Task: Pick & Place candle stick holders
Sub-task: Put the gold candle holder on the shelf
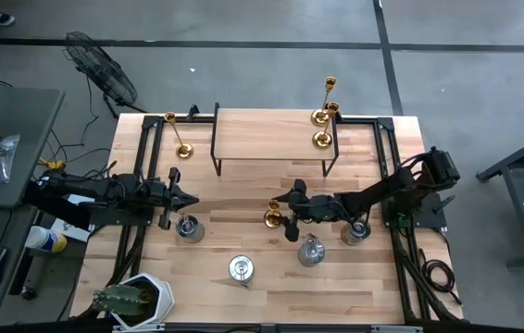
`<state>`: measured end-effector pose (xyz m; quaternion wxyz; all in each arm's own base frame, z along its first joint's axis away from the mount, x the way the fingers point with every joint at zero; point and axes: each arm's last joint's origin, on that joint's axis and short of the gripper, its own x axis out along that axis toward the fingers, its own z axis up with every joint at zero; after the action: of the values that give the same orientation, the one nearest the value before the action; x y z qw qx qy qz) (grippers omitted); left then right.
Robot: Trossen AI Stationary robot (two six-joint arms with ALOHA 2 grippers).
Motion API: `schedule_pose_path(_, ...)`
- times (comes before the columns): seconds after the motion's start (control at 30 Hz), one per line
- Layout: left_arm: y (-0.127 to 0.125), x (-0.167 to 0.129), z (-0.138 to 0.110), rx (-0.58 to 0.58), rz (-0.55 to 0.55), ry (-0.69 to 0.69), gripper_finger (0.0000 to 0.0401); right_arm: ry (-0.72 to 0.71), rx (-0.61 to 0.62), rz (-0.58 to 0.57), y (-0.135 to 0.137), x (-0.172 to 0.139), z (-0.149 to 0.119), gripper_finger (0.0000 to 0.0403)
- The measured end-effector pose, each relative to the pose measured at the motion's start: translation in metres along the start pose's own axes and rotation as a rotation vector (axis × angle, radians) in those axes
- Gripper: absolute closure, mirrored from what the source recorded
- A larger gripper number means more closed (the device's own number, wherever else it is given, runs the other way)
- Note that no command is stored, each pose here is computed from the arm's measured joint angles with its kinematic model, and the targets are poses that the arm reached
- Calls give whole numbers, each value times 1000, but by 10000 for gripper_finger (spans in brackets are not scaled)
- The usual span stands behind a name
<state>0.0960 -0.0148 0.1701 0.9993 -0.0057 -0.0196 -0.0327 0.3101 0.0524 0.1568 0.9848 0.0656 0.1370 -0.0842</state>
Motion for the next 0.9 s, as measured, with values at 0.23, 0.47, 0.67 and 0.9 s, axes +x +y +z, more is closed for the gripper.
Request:
schedule_pose_path(0.23, 0, 0, 0, 0, -4, 0, 401, 0, 0, 0, 0, 0, 0, 195)
schedule_pose_path(0.47, 0, 0, 0, 0, -3, 0, 401, -17, 6, 5, 0, 0, 2, 221)
schedule_pose_path(0.67, 0, 0, 0, 0, -3, 0, 401, -25, 9, 7, 1, 0, 3, 247)
schedule_pose_path(0.9, 0, 0, 0, 0, -3, 0, 401, -26, 9, 7, 1, 0, 3, 276)
